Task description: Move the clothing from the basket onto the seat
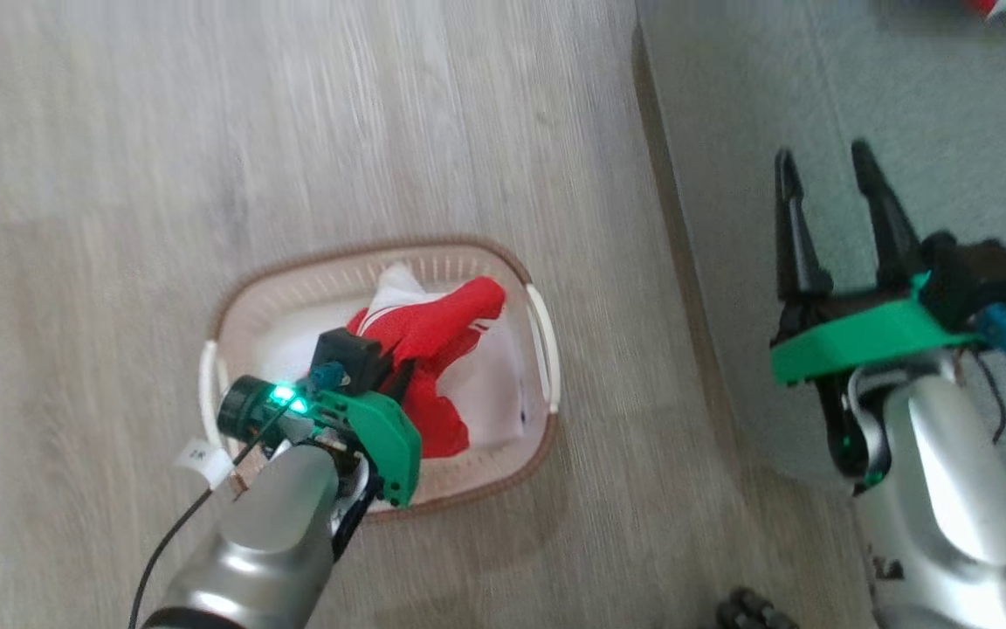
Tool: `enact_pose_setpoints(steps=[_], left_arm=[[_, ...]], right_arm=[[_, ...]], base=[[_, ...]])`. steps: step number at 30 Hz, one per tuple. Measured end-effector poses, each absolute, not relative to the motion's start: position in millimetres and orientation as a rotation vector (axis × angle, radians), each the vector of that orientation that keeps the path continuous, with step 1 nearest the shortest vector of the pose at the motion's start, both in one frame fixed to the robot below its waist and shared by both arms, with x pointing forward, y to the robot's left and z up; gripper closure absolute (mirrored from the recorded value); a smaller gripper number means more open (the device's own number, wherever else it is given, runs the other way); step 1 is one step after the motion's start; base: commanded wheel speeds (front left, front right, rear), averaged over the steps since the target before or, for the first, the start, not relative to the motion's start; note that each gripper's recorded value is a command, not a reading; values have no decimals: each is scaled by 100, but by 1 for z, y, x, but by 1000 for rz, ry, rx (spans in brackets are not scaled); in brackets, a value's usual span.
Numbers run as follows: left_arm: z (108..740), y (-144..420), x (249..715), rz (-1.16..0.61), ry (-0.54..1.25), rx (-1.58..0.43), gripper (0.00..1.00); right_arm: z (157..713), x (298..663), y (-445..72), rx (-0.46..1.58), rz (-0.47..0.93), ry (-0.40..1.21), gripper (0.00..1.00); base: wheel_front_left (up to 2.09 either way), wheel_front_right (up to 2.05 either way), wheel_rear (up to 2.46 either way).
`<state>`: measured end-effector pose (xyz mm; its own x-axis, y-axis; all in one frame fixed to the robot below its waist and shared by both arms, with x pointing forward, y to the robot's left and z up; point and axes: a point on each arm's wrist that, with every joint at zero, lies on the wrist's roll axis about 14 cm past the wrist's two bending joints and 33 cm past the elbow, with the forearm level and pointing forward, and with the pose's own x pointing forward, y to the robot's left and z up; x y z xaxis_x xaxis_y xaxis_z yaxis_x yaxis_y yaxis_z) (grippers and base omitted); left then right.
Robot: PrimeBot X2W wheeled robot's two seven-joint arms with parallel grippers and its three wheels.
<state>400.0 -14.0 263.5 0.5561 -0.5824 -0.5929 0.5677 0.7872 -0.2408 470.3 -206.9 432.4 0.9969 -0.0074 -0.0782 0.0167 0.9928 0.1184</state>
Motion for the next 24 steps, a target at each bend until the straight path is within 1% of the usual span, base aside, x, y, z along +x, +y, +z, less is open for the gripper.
enact_pose_setpoints(steps=[6,16,20,24], left_arm=[[332,-12,414,-638,522,-43,100],[444,4,417,-572,223,-32,100],[488,6,414,-566,104,-24,100],[521,7,410,-564,27,-13,100]], right_arm=[[449,439,-202,128,-7,70,0],[465,378,-190,129,15,57,0],[482,369,-181,130,46,7,0],[498,365,-166,126,93,-40,0]], base=[[0,0,0],[0,0,0],[0,0,0],[0,0,0]])
